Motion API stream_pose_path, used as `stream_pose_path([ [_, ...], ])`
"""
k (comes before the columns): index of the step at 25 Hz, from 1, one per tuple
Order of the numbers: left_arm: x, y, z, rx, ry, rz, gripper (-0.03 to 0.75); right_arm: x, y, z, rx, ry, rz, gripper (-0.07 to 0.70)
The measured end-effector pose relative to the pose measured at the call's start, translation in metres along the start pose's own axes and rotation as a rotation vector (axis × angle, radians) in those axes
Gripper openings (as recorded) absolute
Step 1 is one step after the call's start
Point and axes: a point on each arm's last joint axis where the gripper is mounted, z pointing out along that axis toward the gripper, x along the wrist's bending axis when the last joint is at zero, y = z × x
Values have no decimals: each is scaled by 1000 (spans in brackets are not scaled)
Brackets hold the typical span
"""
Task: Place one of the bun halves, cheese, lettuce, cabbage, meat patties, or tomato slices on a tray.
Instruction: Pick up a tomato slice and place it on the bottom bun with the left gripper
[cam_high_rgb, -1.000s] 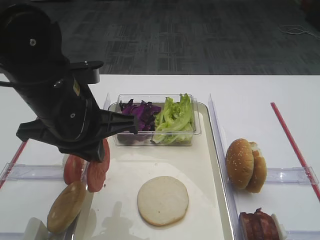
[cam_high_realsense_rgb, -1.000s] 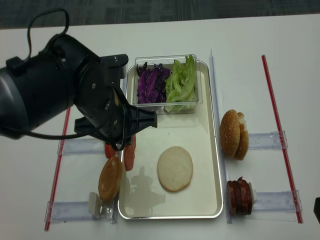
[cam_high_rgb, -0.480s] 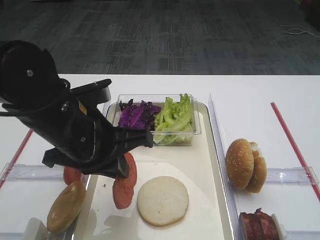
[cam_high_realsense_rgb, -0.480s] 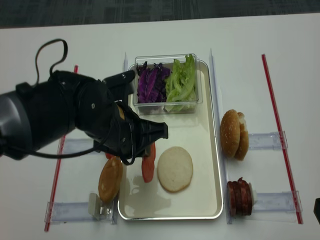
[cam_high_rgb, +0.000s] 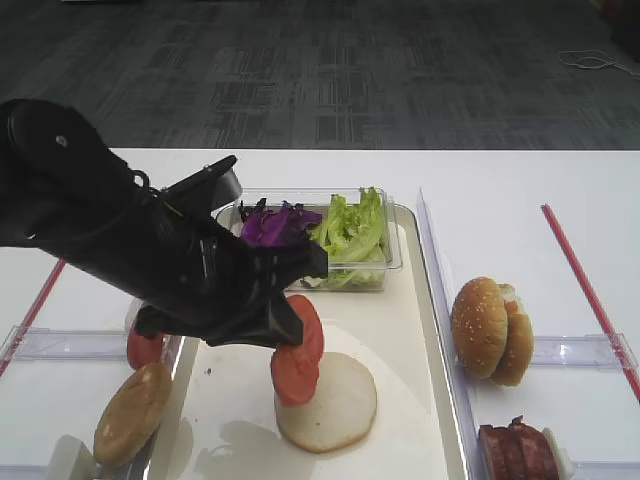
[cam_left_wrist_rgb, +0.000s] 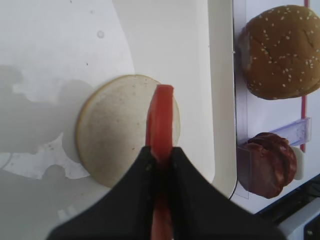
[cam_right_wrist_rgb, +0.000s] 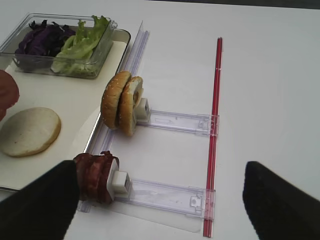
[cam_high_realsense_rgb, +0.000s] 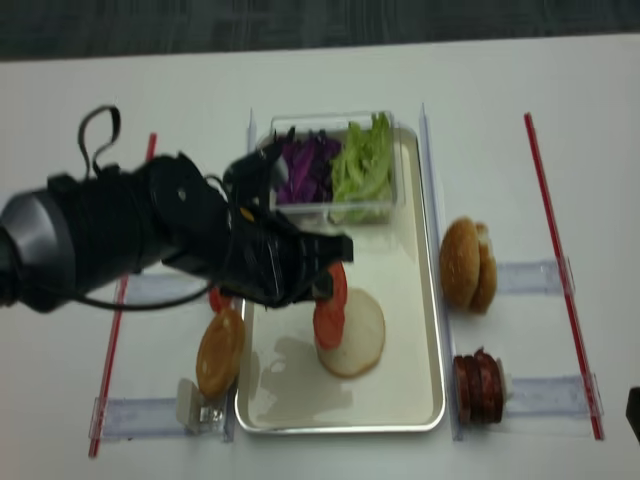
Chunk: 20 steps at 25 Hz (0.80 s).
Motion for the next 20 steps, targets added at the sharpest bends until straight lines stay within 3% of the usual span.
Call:
stream_pose_path([
  [3,7,-3,3,-6,-72,-26,73,0,0,0,0,0,0,653],
  [9,14,-15,10,-62,-222,-26,73,0,0,0,0,0,0,653],
  [11,17,-18,14,-79,-251,-54,73,0,0,0,0,0,0,653],
  [17,35,-23,38,15,-300,-119,73,0,0,0,0,0,0,653],
  [20,39,-26,45,52,-307,-121,72,0,0,0,0,0,1,653],
])
